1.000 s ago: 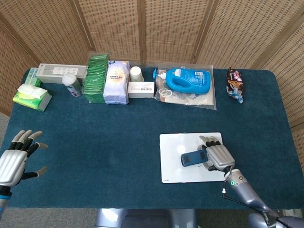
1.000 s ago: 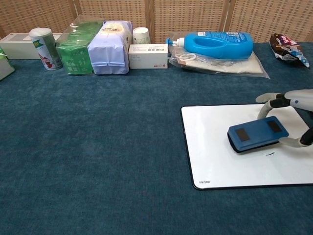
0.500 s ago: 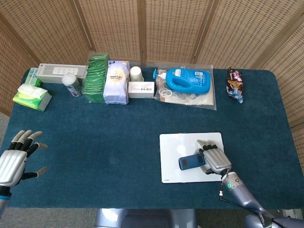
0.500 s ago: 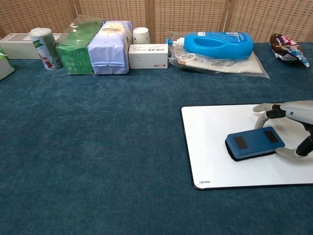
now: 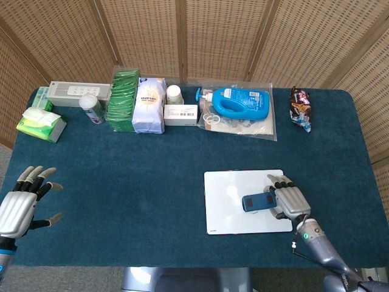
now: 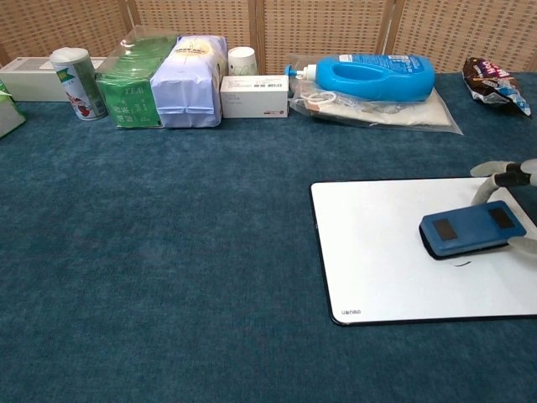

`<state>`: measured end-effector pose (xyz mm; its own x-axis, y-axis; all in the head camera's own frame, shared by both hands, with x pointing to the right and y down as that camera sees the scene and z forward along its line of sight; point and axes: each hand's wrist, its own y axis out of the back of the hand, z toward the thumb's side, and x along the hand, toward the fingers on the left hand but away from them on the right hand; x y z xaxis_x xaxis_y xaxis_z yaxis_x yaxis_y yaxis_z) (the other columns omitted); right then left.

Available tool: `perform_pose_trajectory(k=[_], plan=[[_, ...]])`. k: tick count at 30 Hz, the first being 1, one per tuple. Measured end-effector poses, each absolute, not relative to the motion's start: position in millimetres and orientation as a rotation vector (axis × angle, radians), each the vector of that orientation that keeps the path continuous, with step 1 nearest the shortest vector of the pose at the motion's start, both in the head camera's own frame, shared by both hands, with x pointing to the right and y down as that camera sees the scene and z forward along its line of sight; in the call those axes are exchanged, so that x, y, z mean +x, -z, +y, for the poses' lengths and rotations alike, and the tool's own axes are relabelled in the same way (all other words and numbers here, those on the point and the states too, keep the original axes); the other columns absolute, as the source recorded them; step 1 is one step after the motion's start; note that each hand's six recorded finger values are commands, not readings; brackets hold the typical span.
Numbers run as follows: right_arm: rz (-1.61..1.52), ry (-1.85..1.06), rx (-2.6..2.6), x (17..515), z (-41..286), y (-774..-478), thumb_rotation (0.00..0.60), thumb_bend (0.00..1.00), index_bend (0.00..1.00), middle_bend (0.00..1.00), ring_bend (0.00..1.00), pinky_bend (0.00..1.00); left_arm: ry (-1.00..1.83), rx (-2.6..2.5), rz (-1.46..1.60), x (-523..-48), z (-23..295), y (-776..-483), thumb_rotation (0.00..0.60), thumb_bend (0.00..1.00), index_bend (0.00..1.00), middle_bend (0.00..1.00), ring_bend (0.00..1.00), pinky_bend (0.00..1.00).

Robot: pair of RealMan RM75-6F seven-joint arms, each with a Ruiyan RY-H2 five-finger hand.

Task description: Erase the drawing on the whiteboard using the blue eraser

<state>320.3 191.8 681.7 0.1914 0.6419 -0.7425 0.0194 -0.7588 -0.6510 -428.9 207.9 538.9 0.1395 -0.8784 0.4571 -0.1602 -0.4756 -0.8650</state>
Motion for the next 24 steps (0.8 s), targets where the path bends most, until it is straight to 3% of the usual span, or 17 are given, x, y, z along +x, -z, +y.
perform_pose_trajectory(k=[8,24], plan=[[-0.626,-1.541,-2.011,293,170,-676,0.6,0.38,0.61,0.04,0.0,0.0,1.384,-1.761,1.005,-430,208,-540,0.6,0.17,0.37,0.15,0.08,0.0],[-0.585,-1.566,-2.054,278,176,-706,0.6,0.38,0.61,0.03,0.0,0.0,1.394,-1.753,1.006,-433,211,-537,0.6,0.17,0.37,0.15,0.08,0.0]])
